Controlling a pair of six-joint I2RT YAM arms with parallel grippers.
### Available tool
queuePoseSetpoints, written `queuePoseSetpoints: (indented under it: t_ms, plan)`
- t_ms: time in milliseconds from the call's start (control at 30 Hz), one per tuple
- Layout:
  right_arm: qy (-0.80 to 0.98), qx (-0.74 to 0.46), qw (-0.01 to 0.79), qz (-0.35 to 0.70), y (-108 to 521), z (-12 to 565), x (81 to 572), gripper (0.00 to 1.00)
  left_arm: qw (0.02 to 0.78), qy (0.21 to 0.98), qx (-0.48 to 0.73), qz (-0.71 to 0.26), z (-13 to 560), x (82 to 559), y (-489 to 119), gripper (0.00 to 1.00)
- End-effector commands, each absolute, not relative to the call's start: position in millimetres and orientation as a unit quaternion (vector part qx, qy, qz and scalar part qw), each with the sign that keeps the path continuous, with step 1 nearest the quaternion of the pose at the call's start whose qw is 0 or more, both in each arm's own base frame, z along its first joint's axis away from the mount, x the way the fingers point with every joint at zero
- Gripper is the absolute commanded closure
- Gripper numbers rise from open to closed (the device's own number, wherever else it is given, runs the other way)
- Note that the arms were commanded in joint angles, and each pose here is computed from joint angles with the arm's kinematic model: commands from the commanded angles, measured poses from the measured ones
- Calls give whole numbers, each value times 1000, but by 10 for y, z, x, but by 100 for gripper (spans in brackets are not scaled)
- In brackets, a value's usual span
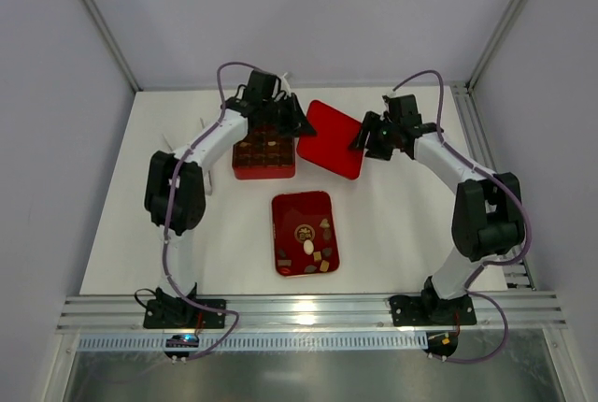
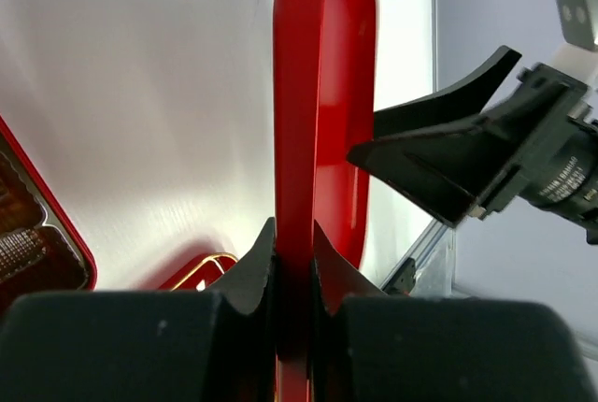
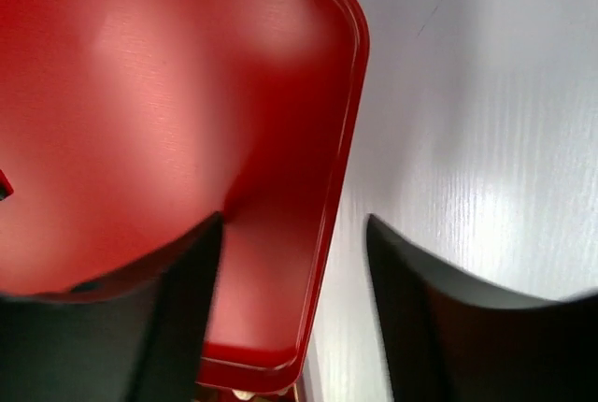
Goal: Pack the chocolate
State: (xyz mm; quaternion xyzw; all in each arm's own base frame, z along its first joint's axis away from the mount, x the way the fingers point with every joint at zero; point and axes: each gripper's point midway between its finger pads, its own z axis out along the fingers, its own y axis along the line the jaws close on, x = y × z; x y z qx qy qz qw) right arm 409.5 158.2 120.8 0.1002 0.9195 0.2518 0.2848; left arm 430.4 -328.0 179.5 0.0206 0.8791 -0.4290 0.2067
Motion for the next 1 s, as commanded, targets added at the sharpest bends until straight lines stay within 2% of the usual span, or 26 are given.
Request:
queuePoseSetpoints:
  t_ms: [0, 67, 133, 267, 300, 400, 467, 500, 600, 867, 967]
  plan:
    - [902, 59, 377, 201, 1528, 1631, 4174, 29, 213, 870, 3, -444, 2079, 4238, -3218, 100]
    - [890, 31, 424, 168, 1528, 1845, 4084, 19, 202, 875, -22, -440, 2075, 4250, -3130, 100]
    - [875, -17, 470, 113, 1613, 1994, 3987, 17, 192, 882, -34, -428, 2074, 4225, -3059, 100]
    - [818, -147, 543, 120, 2112, 2381, 3626, 14, 176, 886, -62, -424, 2085, 4236, -2903, 100]
    - [804, -178, 561, 86, 2127, 2434, 3590, 13, 168, 885, -67, -430, 2092, 4213, -2891, 100]
    - [771, -274, 572, 61, 2525, 2447, 3291, 13, 159, 885, -80, -431, 2072, 4193, -2823, 100]
    - [743, -336, 579, 6, 2679, 2411, 3139, 13, 153, 882, -80, -438, 2104, 4160, -2815, 100]
    - [736, -353, 576, -36, 2677, 2365, 3148, 13, 154, 881, -81, -441, 2144, 4139, -2793, 100]
    - [729, -393, 557, -70, 2810, 2193, 3106, 14, 154, 879, -80, -443, 2179, 4097, -2771, 100]
    - [700, -410, 562, -163, 2832, 2096, 3319, 15, 155, 878, -70, -448, 2247, 3940, -2725, 100]
    - [688, -412, 571, -177, 2903, 2109, 3394, 23, 156, 878, -65, -449, 2265, 3899, -2715, 100]
